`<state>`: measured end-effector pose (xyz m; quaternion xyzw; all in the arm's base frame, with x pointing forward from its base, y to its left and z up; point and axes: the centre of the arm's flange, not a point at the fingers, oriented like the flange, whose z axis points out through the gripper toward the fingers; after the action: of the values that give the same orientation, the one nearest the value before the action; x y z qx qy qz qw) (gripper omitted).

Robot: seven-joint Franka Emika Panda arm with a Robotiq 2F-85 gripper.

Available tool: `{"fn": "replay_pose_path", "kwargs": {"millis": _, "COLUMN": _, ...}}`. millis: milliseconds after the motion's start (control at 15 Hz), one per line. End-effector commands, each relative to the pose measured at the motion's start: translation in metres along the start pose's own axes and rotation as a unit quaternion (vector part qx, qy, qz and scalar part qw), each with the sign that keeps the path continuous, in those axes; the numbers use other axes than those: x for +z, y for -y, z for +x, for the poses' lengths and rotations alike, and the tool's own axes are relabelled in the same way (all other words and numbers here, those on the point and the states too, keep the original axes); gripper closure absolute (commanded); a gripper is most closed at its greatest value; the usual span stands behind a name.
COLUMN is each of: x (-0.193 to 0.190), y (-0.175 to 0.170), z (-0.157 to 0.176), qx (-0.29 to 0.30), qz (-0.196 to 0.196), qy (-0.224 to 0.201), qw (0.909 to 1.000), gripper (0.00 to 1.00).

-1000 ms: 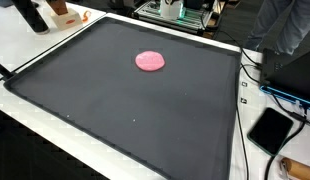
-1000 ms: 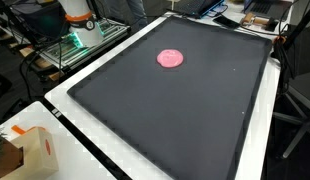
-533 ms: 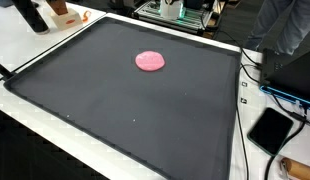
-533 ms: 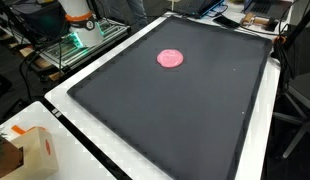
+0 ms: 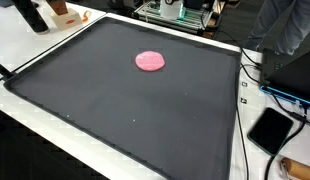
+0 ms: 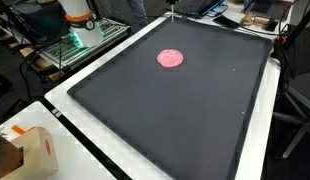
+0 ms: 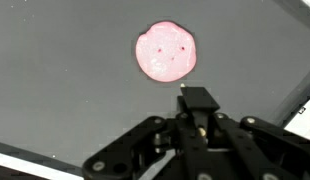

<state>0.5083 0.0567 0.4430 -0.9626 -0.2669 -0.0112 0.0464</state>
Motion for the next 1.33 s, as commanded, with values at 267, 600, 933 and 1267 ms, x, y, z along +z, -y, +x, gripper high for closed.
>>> {"fn": "replay_pose_path", "kwargs": {"millis": 267, "x": 0.052, "y": -0.094, "z": -0.034, "qx": 0.039, "qz": 0.115, "qy": -0.047, "qw": 0.9915, "gripper": 0.97}}
{"fn": "replay_pose_path", "kwargs": {"millis": 600, "x": 0.087, "y": -0.133, "z": -0.058, "qx": 0.065, "qz": 0.185, "qy": -0.072, "qw": 0.9779, "gripper": 0.97}}
{"fn": "replay_pose_path", "kwargs": {"millis": 933, "x": 0.119, "y": -0.153, "z": -0.073, "qx": 0.083, "qz": 0.239, "qy": -0.081, "qw": 0.9642, "gripper": 0.97}}
{"fn": "replay_pose_path", "kwargs": {"millis": 1267, "x": 0.141, "y": -0.165, "z": -0.077, "qx": 0.102, "qz": 0.276, "qy": -0.076, "qw": 0.9528, "gripper": 0.97}}
